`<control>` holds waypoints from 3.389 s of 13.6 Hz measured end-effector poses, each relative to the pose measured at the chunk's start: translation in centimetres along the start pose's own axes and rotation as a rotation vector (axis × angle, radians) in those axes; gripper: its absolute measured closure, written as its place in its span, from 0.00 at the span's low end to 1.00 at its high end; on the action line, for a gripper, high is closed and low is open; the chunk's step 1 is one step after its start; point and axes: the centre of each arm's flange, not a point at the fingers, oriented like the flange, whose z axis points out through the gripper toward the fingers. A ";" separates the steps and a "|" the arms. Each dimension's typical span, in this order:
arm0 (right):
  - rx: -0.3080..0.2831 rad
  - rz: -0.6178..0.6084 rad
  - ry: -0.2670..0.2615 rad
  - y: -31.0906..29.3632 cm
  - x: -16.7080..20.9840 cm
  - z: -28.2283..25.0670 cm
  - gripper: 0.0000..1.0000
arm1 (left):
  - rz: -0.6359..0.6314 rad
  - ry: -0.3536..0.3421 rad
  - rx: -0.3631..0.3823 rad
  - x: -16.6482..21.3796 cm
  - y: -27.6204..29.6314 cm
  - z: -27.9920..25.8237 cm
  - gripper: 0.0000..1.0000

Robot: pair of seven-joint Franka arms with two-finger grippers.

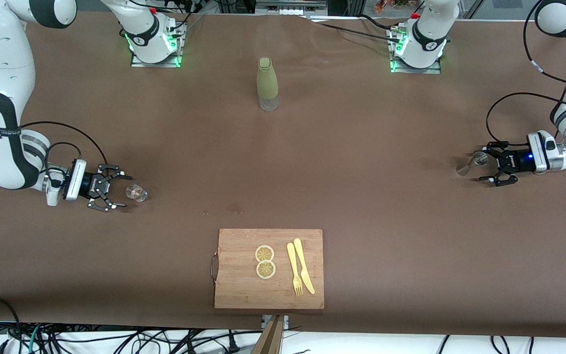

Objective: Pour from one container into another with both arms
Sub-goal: 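Lower the left gripper to the steel jigger while the right gripper reaches the beaker, then close the left gripper on the jigger while the right gripper grasps the beaker, then lift the jigger with the left gripper while the right gripper brings the beaker over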

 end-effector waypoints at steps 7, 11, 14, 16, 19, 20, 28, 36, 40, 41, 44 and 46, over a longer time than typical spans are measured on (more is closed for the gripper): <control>0.005 0.002 0.077 -0.7 -2.0 2.2 0.00 | 0.002 0.077 -0.047 0.0 0.0 2.2 0.02; -0.002 0.004 0.124 -0.7 -1.8 3.1 0.00 | 0.004 0.087 -0.051 -0.1 0.2 2.4 0.11; 0.001 -0.007 0.142 -0.3 -1.0 3.8 0.00 | 0.007 0.090 -0.053 -0.2 0.2 2.5 0.26; 0.006 -0.009 0.147 -0.3 -0.9 4.3 0.00 | 0.008 0.091 -0.053 -0.2 0.2 2.5 0.39; 0.004 -0.012 0.156 -0.5 -1.5 4.9 0.00 | 0.008 0.091 -0.053 -0.2 0.2 2.5 0.42; 0.000 -0.014 0.160 -0.5 -1.7 5.1 0.00 | 0.009 0.091 -0.053 -0.2 0.2 2.5 0.42; 0.003 -0.034 0.179 -0.2 -1.4 5.5 0.34 | 0.011 0.087 -0.051 -0.2 0.2 2.3 0.45; -0.006 -0.017 0.198 -0.3 -2.2 6.1 0.38 | 0.018 0.090 -0.051 -0.1 0.1 2.1 0.78; -0.007 -0.019 0.198 -0.3 -2.2 6.0 0.48 | 0.024 0.084 -0.050 0.1 -0.2 1.8 0.78; -0.007 -0.020 0.198 -0.3 -2.2 6.1 0.52 | 0.025 0.081 -0.049 0.2 -0.4 1.6 0.78; -0.008 -0.022 0.198 -0.2 -2.1 6.0 0.59 | 0.028 0.060 -0.042 1.2 -1.3 0.6 0.79; -0.029 -0.024 0.217 0.3 -1.6 6.2 0.63 | 0.029 0.040 -0.043 2.5 -2.6 -0.1 0.79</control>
